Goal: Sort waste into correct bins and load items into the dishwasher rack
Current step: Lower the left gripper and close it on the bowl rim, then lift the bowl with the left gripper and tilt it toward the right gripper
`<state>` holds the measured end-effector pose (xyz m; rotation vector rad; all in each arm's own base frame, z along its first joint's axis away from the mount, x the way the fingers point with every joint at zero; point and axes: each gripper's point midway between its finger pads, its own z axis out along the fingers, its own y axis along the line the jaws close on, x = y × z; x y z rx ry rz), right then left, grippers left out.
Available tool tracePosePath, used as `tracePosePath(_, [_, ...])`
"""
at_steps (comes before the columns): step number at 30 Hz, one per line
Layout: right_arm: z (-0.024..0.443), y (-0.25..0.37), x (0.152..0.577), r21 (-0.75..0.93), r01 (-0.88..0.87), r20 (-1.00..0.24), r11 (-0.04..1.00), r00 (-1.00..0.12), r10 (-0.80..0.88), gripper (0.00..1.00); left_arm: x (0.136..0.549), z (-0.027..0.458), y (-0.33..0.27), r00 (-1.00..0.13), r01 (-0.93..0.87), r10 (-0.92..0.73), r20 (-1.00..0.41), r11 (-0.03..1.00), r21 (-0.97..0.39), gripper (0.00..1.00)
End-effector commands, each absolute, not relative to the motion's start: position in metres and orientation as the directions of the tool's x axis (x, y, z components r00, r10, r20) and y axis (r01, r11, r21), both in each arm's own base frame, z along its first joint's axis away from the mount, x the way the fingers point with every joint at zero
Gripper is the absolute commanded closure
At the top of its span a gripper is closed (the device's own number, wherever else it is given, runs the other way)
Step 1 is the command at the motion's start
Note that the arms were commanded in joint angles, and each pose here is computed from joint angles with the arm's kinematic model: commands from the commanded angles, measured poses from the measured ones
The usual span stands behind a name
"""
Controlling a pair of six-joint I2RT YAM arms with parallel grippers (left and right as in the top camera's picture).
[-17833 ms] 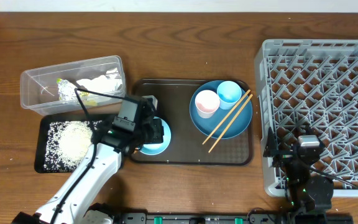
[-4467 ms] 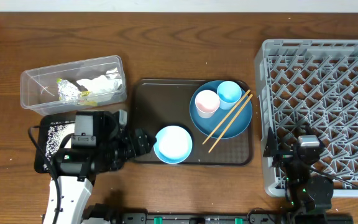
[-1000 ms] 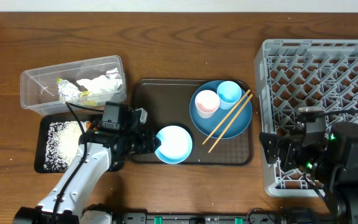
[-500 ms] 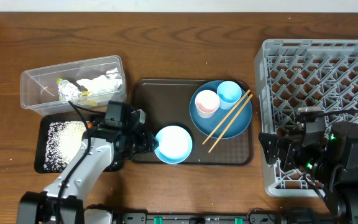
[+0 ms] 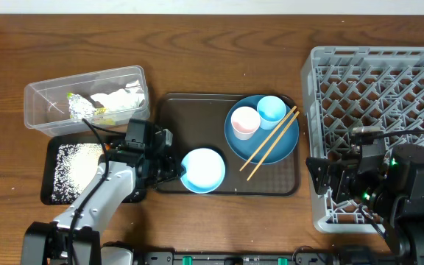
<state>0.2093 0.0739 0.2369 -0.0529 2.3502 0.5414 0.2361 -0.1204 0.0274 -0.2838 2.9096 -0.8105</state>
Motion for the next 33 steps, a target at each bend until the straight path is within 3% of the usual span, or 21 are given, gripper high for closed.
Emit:
tracePosePath(1, [0.241,0.073,0.209,0.359,-0.199,-0.671,0.912,-0.735,0.103,0.09,0.233,0.024,-0.121,-0.978,-0.152,-0.203,-0.043,0.843,-0.516,0.88])
tracePosePath(9, [0.239,0.073,0.207,0.36,-0.194,-0.66,0.913,-0.744,0.102,0.03,0.234,0.025,-0.121,-0.978,-0.152,-0.203,-0.044,0.843,-0.517,0.94])
tracePosePath(15, [0.238,0.073,0.206,0.36,-0.194,-0.659,0.913,-0.745,0.102,0.07,0.234,0.033,-0.132,-0.984,-0.115,-0.171,-0.045,0.81,-0.576,0.94])
tracePosePath(20, [0.237,0.073,0.205,0.357,-0.197,-0.657,0.913,-0.748,0.096,0.1,0.237,0.079,-0.171,-0.982,0.144,-0.005,-0.188,0.62,-0.771,0.94])
tracePosePath(24, [0.24,0.08,0.203,0.389,-0.228,-0.652,0.893,-0.752,0.093,0.18,0.241,0.121,-0.191,-0.952,0.284,0.026,-0.305,0.447,-0.848,0.94])
tracePosePath(33, [0.247,0.102,0.195,0.443,-0.321,-0.653,0.837,-0.756,0.056,0.29,0.251,0.137,-0.206,-0.926,0.351,0.02,-0.377,0.416,-0.839,0.94])
